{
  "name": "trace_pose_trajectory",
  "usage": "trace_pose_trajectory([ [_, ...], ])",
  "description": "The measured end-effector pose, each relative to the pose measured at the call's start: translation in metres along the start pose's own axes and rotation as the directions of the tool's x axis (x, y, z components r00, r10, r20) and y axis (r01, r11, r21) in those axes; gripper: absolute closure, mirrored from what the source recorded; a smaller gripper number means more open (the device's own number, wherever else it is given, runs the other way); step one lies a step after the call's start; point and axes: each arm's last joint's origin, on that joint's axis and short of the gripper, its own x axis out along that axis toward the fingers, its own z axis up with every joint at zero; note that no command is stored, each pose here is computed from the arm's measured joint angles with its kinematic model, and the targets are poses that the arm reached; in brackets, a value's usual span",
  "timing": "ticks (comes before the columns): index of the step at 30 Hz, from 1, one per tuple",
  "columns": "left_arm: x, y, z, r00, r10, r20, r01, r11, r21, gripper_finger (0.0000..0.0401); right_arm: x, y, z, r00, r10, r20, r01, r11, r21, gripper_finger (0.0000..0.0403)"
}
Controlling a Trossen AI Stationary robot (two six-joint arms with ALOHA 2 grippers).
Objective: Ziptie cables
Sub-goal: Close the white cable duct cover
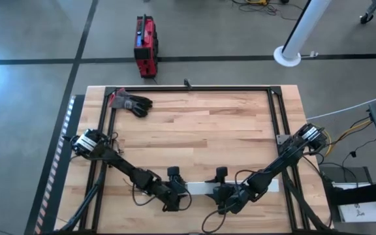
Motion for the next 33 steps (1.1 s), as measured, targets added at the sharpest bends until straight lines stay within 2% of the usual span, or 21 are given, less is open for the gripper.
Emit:
trace_pose_trajectory([
  [4, -0.001, -0.001, -0.001, 1.000, 0.001, 0.001, -0.001, 1.000, 0.019, 0.0183, -0.001, -0.001, 0.001, 1.000, -0.001, 0.002, 0.001, 1.000, -0.025, 0.0184],
  [11, -0.001, -0.001, -0.001, 1.000, 0.009, 0.004, -0.009, 1.000, -0.001, 0.0153, -0.001, 0.000, 0.004, 0.999, 0.037, 0.020, -0.037, 0.999, 0.002, 0.0184],
  [18, -0.001, -0.001, -0.001, 1.000, 0.010, 0.003, -0.010, 1.000, -0.009, 0.0179, 0.005, 0.005, -0.002, 0.999, 0.037, 0.012, -0.038, 0.999, 0.021, 0.0184],
  [24, -0.001, -0.001, -0.001, 1.000, 0.009, 0.003, -0.009, 1.000, -0.015, 0.0162, 0.012, 0.007, -0.008, 1.000, -0.024, 0.003, 0.024, 0.999, 0.038, 0.0184],
  [27, -0.001, -0.001, -0.001, 1.000, 0.008, 0.003, -0.008, 1.000, 0.000, 0.0160, 0.011, 0.006, -0.007, 1.000, -0.031, 0.004, 0.031, 1.000, 0.007, 0.0184],
  [33, 0.002, -0.002, -0.004, 1.000, 0.002, -0.009, -0.002, 1.000, 0.018, 0.0182, 0.013, -0.001, -0.005, 0.999, -0.034, -0.010, 0.034, 0.999, -0.015, 0.0184],
])
